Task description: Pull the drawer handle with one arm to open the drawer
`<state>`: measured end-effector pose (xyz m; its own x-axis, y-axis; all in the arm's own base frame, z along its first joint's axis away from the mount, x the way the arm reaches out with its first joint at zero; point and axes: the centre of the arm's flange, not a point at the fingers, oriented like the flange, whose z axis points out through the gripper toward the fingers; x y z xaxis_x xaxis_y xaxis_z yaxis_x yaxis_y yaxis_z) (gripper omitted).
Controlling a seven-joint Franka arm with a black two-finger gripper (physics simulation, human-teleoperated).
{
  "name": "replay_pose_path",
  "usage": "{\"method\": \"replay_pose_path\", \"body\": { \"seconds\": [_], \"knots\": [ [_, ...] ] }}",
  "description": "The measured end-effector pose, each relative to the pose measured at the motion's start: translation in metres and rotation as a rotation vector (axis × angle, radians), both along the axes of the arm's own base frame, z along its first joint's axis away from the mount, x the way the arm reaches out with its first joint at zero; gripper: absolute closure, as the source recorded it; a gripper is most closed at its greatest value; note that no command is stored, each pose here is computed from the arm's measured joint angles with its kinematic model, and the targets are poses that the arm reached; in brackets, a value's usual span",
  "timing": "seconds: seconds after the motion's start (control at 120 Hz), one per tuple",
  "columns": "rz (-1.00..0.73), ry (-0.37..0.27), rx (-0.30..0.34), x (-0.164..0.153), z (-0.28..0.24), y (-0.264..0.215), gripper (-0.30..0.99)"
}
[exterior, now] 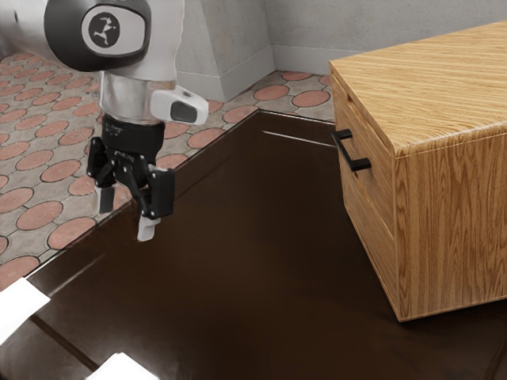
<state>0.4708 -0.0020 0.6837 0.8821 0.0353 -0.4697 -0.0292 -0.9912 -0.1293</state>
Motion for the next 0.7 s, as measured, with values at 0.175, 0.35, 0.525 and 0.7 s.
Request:
{"method": "replay_pose_path", "body": {
  "seconds": [0.175, 0.35, 0.525, 0.7],
  "knots": [
    [0.012, -0.287, 0.056, 0.038, 0.004, -0.04, 0.0],
    [0.239, -0.523, 0.086, 0.057, 0.021, -0.09, 0.0],
    [0.464, -0.623, 0.014, 0.077, -0.013, -0.106, 0.0],
    [0.759, -0.802, -0.146, 0.039, 0.003, -0.056, 0.0]
  ]
}}
